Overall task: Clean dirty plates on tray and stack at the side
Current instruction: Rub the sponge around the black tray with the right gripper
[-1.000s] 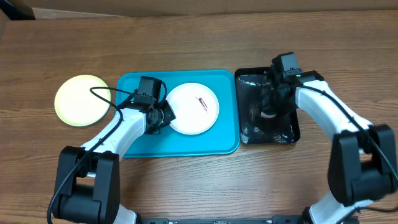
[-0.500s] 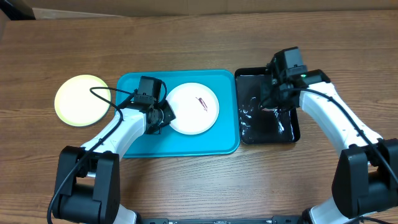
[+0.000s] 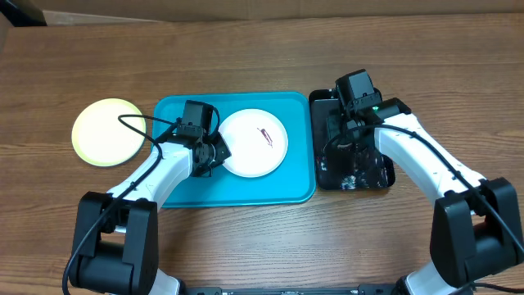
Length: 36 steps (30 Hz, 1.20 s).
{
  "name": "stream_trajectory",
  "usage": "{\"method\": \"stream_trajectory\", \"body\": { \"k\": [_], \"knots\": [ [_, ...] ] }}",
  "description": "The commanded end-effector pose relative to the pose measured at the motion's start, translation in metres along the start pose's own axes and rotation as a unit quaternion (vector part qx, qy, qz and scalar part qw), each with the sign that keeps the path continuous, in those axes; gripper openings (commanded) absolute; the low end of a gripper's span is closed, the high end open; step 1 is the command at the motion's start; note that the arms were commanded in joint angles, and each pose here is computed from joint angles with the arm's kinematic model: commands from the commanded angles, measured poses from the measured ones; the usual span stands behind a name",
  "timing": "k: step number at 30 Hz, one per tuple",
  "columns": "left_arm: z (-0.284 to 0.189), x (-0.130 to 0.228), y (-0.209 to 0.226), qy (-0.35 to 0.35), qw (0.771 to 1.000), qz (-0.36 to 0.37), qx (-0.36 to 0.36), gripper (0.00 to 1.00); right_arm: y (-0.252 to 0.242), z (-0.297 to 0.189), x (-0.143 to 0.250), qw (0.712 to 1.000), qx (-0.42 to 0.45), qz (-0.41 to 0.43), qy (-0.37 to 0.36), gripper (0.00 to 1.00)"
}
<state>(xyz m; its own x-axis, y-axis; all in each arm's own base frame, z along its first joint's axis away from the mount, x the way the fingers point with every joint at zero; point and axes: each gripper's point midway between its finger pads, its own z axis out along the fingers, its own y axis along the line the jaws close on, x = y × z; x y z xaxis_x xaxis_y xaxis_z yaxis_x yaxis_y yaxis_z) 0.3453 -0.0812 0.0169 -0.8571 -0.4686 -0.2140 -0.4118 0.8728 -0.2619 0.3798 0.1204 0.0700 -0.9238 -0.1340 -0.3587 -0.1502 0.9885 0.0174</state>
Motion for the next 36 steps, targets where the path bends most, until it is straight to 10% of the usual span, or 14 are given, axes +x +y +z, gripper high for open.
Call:
{"method": "stream_trajectory", "body": {
  "k": [1,36],
  "knots": [
    [0.005,-0.002,0.003,-0.002,1.0,-0.004,-0.014,0.04,-0.006,0.002,0.0,1.0,0.014,-0.001,-0.001,0.04],
    [0.005,-0.001,-0.002,0.003,1.0,-0.004,0.001,0.04,0.013,0.015,0.033,0.997,-0.041,0.006,0.068,0.04]
  ]
}}
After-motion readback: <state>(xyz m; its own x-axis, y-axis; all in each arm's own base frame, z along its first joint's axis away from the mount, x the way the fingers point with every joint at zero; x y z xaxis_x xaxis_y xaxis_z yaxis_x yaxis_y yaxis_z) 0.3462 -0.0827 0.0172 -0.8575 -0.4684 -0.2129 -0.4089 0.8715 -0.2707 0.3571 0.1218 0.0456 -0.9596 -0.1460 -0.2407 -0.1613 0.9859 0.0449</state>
